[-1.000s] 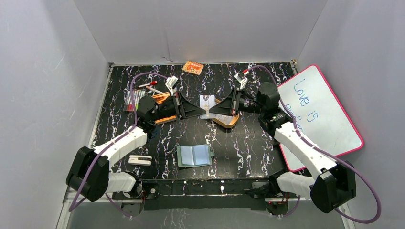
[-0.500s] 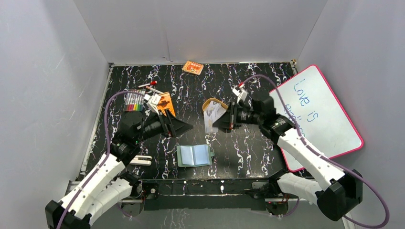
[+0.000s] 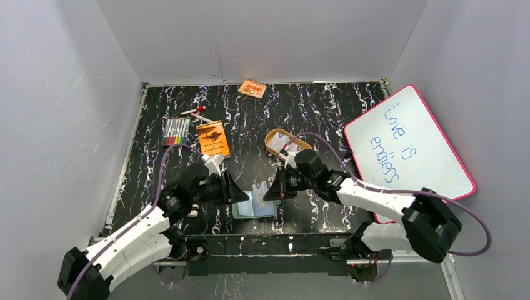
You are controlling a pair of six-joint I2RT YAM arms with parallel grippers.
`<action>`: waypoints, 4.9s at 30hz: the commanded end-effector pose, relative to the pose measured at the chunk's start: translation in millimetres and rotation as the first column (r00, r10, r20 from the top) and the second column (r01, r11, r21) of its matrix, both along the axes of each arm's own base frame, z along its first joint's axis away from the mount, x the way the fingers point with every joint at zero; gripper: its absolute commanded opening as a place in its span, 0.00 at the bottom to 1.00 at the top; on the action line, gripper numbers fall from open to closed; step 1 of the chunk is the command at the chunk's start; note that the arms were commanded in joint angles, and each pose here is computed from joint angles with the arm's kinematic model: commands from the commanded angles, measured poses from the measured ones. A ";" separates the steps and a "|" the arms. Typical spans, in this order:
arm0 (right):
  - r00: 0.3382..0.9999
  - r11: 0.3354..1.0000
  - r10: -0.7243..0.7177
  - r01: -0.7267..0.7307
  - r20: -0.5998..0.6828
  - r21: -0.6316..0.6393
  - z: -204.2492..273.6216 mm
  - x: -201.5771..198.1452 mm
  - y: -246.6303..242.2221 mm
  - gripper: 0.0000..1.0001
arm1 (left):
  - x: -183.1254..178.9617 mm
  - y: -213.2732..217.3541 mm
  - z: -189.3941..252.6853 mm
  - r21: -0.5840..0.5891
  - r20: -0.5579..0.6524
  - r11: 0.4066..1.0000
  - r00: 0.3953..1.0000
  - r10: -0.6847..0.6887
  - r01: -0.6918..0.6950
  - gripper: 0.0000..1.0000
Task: Put the credit cards into the card holder
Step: Insert the credit card into the card holder.
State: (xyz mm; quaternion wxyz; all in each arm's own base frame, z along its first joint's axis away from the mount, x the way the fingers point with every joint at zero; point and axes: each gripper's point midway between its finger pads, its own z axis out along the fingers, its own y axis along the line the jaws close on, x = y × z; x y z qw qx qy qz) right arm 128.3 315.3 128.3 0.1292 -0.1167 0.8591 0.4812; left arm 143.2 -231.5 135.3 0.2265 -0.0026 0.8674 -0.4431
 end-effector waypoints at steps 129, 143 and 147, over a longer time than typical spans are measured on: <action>0.986 0.989 -0.120 0.109 -0.112 -0.104 -79.9 9.2 54.5 0.47 | -12.6 58.8 -130.4 0.326 -0.199 0.917 0.931 0.305 -0.231 0.00; 0.999 0.977 0.022 -0.031 -0.048 -0.213 -89.5 1.5 73.6 0.47 | -4.3 48.4 -124.3 0.293 -0.191 0.929 0.939 0.287 -0.224 0.00; 1.000 0.961 -0.014 0.013 -0.001 -0.277 -87.7 8.5 64.9 0.47 | -3.5 49.4 -124.3 0.303 -0.188 0.926 0.938 0.291 -0.227 0.00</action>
